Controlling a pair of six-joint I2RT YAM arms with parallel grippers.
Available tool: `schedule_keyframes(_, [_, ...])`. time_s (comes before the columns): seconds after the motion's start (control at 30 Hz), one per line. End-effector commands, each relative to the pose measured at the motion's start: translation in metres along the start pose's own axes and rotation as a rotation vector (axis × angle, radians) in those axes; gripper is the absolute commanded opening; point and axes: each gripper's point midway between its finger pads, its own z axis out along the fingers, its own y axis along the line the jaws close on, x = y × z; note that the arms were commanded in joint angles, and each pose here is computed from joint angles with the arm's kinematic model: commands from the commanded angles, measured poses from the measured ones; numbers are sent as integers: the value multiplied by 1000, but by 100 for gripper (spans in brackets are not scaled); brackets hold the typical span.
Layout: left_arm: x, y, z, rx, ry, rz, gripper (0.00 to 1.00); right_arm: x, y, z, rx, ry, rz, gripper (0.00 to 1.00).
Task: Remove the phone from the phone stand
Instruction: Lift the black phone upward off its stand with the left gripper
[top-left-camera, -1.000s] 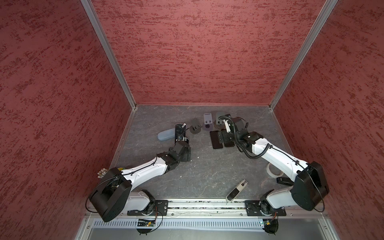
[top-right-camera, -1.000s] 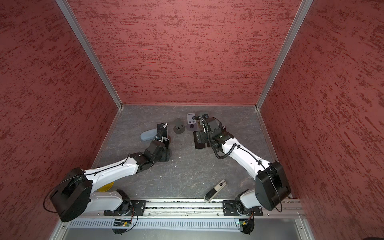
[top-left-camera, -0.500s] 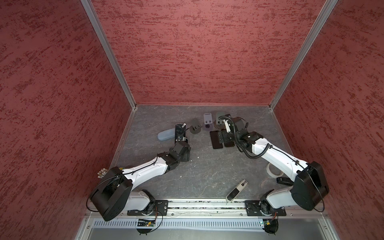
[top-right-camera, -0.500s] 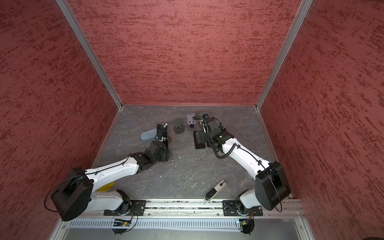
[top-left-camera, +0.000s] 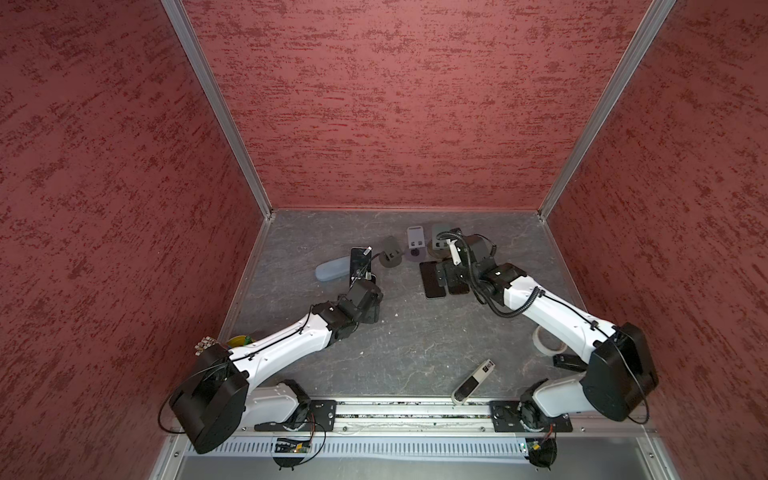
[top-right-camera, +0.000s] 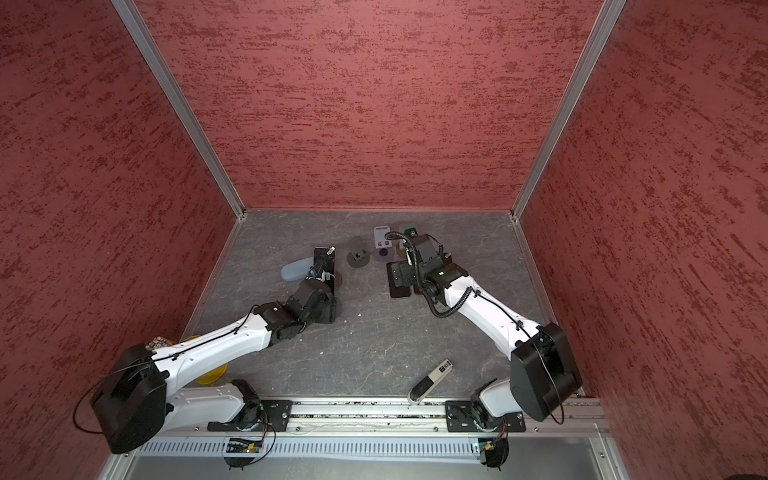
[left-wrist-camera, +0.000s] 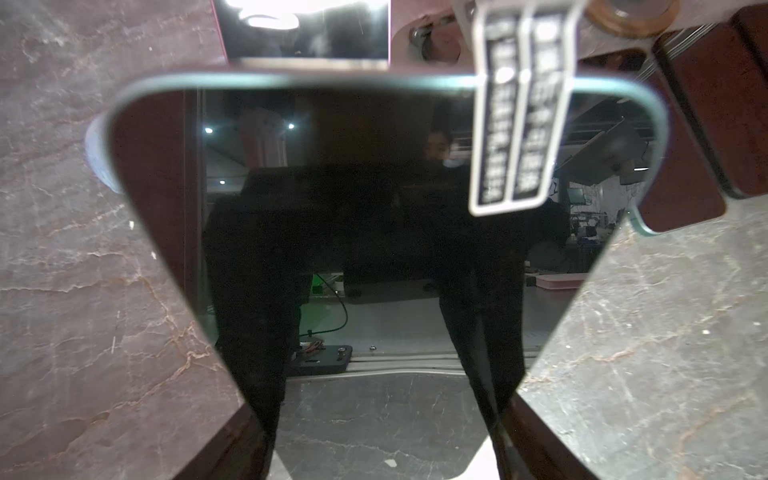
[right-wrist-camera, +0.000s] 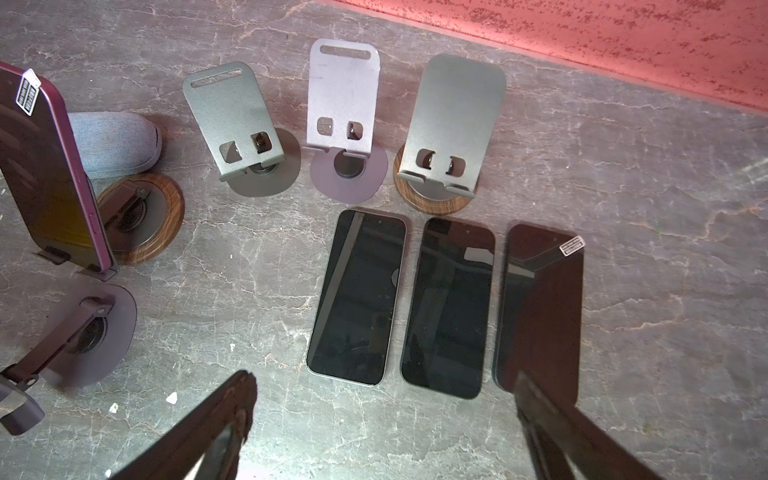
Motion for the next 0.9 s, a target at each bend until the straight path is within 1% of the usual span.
schedule_keyframes(0.0, [-24,-5,-17,6,-60,-22,66,2,-9,4,34,1,17,99])
schedule_keyframes(0.17, [-31,-12,-29,9,-56,-24,66,4,-12,5,50,-2,12,99])
schedule_keyframes(0.37, [-36,-29,-38,38,-54,-18,66,7,-17,7,66,-2,20,99])
schedule_keyframes(0.87, [-42,-89,-28,105,18,65,67,17,-42,2,126,-43,64,99])
